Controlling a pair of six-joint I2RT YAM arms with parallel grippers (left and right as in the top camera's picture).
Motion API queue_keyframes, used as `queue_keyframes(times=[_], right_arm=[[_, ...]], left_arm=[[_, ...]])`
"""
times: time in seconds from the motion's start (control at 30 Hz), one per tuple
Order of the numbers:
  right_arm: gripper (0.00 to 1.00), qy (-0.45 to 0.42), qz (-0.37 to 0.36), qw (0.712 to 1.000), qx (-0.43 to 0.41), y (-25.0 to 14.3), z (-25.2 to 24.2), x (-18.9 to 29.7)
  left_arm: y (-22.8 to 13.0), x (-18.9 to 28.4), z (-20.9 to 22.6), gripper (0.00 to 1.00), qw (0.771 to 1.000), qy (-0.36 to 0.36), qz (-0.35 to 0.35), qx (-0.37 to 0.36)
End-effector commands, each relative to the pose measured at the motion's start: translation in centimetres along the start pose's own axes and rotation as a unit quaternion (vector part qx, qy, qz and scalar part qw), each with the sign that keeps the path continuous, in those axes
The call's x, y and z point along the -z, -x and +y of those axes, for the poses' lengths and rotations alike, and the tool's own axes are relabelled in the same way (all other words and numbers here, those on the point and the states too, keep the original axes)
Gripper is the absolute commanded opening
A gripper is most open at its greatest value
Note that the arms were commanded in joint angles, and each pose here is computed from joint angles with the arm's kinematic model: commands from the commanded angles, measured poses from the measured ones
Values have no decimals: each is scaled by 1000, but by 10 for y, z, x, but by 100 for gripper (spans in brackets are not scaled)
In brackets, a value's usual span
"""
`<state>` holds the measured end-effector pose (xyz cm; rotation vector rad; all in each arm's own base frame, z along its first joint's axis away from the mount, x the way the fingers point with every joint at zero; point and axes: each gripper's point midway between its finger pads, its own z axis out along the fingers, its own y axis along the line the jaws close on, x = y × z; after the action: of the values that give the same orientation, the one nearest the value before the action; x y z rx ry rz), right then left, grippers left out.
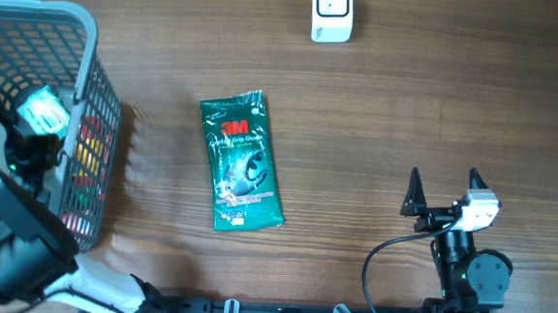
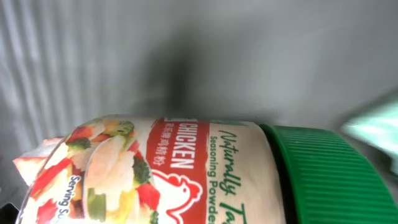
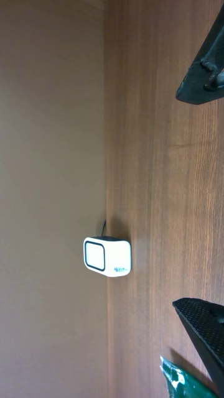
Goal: Scan the item barcode
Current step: 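Reach the left gripper into the basket and grasp the green-capped seasoning jar, then place the seasoning jar upright right of the glove pack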
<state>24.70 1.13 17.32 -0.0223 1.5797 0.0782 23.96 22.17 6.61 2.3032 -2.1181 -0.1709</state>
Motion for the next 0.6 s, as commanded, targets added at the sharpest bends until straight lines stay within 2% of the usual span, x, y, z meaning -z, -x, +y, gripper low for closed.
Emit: queue_keyframes(times=[0.0,0.1,0.17,0.23,0.3,0.43,0.57], right_arm=[[100,4,-3,1000,5,1,2,0],[100,4,-3,1000,5,1,2,0],[100,4,-3,1000,5,1,2,0],[100,4,-3,1000,5,1,2,0],[100,4,-3,1000,5,1,2,0],[100,4,-3,1000,5,1,2,0],[100,4,-3,1000,5,1,2,0]], left_arm=[[25,83,-16,82,991,-102,-83,-3],[18,148,-26,81,974,-201,-100,-30],[-5,204,-32,81,948,-300,-96,-50],[-40,260,-34,81,907,-402,-91,-92],[-69,290,-30,81,879,-449,-92,-127],[-163,323,-22,80,827,-499,-60,-252],[-237,312,-19,79,803,-473,-32,-360]])
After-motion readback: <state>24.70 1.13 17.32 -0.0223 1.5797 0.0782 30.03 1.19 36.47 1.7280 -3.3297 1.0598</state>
